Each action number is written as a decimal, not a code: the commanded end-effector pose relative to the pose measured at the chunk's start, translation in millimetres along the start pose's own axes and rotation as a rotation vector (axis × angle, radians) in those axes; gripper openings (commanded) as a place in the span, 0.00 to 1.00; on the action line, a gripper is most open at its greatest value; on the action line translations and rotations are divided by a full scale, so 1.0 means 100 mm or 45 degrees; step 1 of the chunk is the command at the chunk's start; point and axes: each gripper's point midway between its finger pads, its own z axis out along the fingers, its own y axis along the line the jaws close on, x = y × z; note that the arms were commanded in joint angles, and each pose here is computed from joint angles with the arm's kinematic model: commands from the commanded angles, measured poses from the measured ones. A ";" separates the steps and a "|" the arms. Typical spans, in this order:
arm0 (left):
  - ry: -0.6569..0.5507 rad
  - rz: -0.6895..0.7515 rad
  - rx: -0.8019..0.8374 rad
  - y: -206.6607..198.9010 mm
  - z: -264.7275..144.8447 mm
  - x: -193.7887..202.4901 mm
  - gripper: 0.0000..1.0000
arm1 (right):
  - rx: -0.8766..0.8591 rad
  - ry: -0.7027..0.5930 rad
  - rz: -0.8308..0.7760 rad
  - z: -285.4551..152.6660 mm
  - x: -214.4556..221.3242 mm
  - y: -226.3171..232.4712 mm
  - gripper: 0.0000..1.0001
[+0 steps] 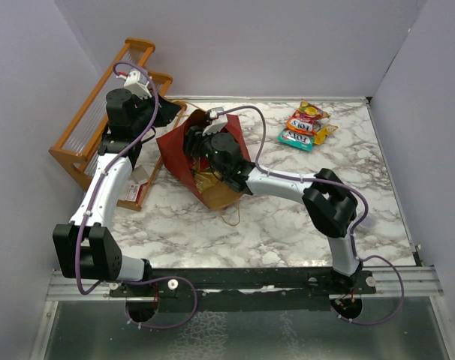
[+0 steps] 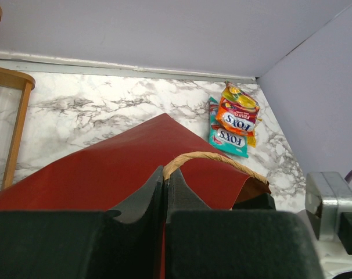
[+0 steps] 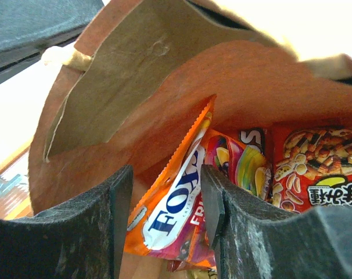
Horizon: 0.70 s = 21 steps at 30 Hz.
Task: Take the snacks out of the paper bag
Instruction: Take out the snack from the paper bag.
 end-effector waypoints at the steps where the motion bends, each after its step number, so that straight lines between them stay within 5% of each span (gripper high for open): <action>1: -0.058 0.018 0.017 -0.04 -0.04 -0.13 0.00 | 0.052 0.027 0.007 0.18 0.07 -0.01 0.53; 8: -0.055 0.015 0.018 -0.05 -0.04 -0.12 0.00 | 0.152 0.147 0.060 0.24 0.45 -0.17 0.51; 17: -0.049 0.010 0.015 -0.04 -0.04 -0.11 0.00 | 0.116 0.138 0.095 0.05 0.26 -0.10 0.08; 21: -0.050 0.013 0.014 -0.04 -0.04 -0.11 0.00 | 0.074 0.094 0.106 -0.07 0.04 -0.03 0.01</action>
